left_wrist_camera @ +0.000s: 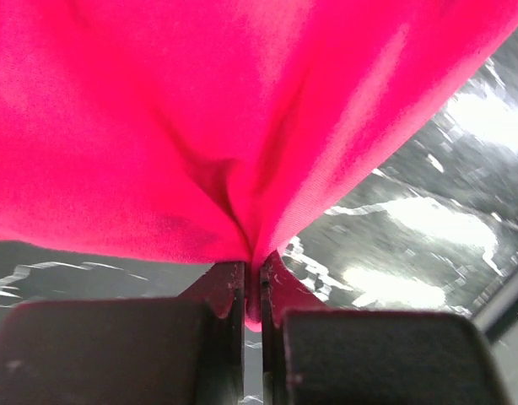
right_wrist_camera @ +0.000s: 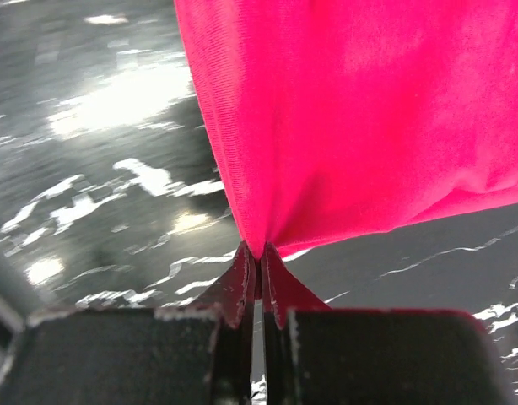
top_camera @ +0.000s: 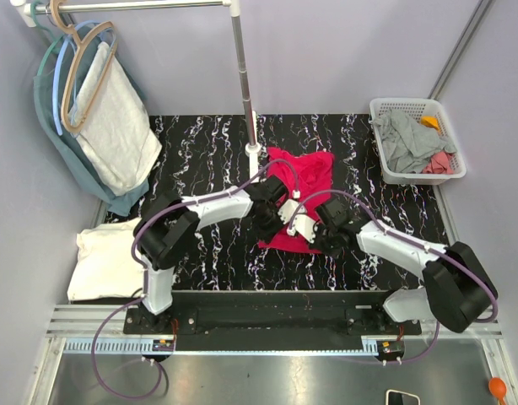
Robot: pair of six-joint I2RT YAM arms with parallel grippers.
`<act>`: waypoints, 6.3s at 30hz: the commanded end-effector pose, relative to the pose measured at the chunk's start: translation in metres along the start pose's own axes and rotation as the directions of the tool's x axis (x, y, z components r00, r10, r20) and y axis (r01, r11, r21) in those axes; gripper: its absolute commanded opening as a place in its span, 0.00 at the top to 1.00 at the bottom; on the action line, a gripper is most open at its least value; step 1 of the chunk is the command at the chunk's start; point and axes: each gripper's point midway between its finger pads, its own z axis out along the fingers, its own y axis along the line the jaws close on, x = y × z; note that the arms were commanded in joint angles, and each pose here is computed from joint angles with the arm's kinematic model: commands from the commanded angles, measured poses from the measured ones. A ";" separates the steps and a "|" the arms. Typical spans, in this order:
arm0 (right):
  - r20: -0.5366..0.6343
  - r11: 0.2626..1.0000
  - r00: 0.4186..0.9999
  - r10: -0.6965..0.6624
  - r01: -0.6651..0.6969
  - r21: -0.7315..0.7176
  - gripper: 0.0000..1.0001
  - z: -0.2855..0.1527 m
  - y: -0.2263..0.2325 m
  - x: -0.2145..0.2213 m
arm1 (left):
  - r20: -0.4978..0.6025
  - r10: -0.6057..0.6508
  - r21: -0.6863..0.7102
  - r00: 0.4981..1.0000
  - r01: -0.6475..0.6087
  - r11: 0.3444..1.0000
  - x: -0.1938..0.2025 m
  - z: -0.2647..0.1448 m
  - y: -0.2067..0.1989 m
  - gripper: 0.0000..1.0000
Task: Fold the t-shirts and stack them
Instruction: Fold the tshirt
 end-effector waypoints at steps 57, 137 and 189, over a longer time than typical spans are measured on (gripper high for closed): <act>0.044 0.929 0.999 -0.022 0.005 0.370 1.00 -0.066 -0.187 -0.080 | 0.162 0.051 -0.344 0.985 0.008 0.939 -0.089 -0.106 0.149 1.00; 0.208 0.815 0.852 0.481 -0.522 0.254 0.01 -0.016 -0.202 -0.093 | 0.306 -0.046 -0.683 0.951 0.253 0.685 -0.035 -0.161 0.223 0.01; -0.102 0.968 0.963 0.249 -0.252 -0.018 0.00 0.067 -0.024 -0.066 | 0.176 -0.195 0.130 0.965 0.173 0.976 0.004 -0.083 0.079 0.01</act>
